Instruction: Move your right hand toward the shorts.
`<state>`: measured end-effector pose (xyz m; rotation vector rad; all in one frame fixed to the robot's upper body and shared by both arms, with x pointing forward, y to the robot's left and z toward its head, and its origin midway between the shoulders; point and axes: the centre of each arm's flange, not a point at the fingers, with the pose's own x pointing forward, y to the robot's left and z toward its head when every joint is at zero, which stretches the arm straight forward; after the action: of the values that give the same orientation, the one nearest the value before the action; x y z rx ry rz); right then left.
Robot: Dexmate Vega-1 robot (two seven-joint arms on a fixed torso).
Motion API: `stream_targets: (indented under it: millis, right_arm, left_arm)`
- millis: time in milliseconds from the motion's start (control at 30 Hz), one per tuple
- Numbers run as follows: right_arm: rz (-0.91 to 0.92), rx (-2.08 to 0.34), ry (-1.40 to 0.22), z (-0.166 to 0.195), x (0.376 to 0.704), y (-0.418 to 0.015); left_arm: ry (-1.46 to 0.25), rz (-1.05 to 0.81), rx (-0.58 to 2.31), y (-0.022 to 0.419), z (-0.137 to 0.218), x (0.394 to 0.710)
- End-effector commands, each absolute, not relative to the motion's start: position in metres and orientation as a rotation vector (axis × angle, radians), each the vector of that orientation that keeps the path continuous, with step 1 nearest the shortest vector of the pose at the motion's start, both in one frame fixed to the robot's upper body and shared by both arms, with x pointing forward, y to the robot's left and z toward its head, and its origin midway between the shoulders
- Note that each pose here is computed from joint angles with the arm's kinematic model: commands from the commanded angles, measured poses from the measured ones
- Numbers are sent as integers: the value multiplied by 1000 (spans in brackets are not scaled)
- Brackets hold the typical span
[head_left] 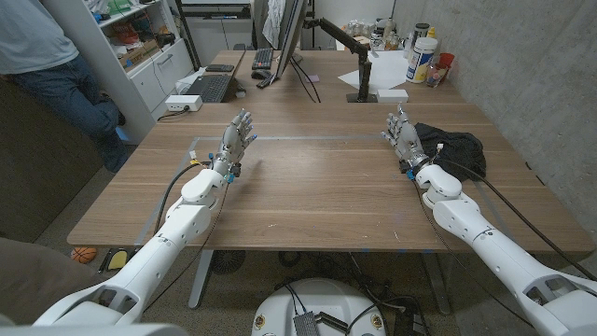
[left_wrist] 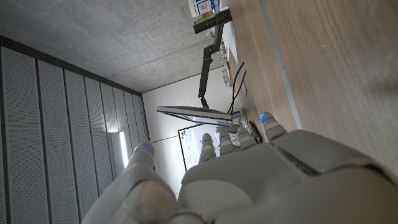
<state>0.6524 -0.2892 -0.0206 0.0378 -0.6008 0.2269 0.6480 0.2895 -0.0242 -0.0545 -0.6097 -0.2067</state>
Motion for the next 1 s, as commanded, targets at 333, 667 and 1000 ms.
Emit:
stream_targets:
  millis: [333, 667, 1000]
  right_arm:
    - [205, -35, -624, -12, 645, -294]
    - [156, -176, -653, -1, 638, -301]
    - [96, -293, -674, 9, 632, -310]
  left_arm:
    - [-611, -220, -34, 288, -26, 645]
    - [-618, -220, -31, 289, -24, 643]
    - [-620, -224, -29, 287, -24, 642]
